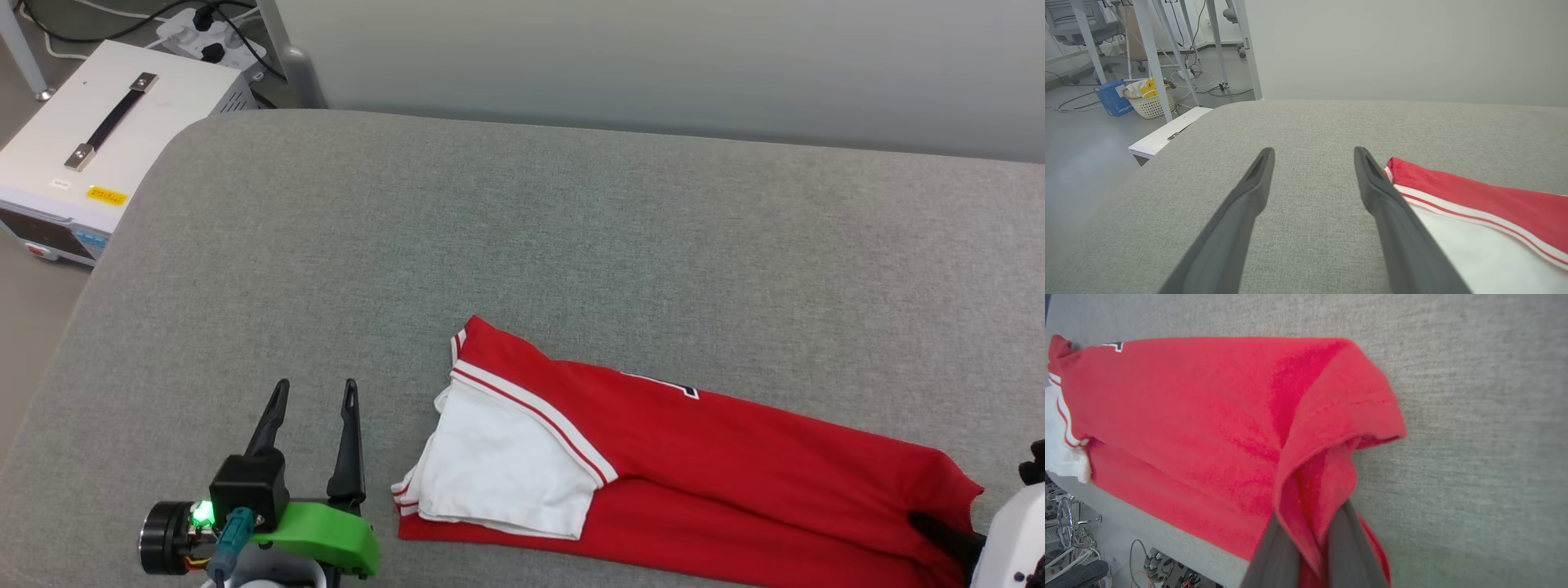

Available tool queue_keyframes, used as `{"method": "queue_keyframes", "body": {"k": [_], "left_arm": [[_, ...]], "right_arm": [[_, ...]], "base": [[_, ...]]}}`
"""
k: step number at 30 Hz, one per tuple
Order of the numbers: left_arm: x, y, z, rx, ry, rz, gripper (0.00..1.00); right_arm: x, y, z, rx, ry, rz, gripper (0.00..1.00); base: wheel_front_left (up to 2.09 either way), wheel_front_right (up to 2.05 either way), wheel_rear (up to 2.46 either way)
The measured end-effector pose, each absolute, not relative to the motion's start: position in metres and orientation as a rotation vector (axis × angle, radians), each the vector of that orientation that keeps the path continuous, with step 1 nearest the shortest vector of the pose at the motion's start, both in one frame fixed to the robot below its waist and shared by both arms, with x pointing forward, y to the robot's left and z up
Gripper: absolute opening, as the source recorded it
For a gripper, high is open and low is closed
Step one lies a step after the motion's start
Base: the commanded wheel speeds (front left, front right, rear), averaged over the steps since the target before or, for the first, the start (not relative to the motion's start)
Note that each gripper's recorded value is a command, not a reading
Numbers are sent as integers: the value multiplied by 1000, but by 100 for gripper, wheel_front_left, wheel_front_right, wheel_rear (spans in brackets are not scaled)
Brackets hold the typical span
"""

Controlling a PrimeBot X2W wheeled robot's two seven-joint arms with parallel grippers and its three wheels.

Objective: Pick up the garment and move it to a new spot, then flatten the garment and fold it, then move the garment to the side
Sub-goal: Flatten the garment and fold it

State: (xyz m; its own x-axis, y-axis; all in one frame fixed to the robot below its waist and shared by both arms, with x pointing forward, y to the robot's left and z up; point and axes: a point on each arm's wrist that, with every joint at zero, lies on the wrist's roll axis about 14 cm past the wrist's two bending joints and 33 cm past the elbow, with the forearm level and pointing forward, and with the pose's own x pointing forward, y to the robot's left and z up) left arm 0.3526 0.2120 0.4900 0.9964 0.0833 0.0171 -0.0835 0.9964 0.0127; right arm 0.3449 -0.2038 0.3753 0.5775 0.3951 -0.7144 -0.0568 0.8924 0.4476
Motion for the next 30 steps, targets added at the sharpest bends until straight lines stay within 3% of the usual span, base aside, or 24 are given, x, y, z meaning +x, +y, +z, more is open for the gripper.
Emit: {"method": "queue_keyframes", "body": {"k": [15, 21, 30], "left_arm": [[350, 200, 492, 30, -27, 32, 100], [350, 200, 491, 35, -25, 31, 100], [348, 200, 491, 28, -24, 33, 100]], "right_arm": [[352, -310, 403, 228, 852, 57, 0], [358, -291, 415, 289, 840, 117, 0], [358, -208, 445, 387, 812, 380, 0]], "base": [[0, 0, 0], [0, 0, 0], [0, 0, 0]]}}
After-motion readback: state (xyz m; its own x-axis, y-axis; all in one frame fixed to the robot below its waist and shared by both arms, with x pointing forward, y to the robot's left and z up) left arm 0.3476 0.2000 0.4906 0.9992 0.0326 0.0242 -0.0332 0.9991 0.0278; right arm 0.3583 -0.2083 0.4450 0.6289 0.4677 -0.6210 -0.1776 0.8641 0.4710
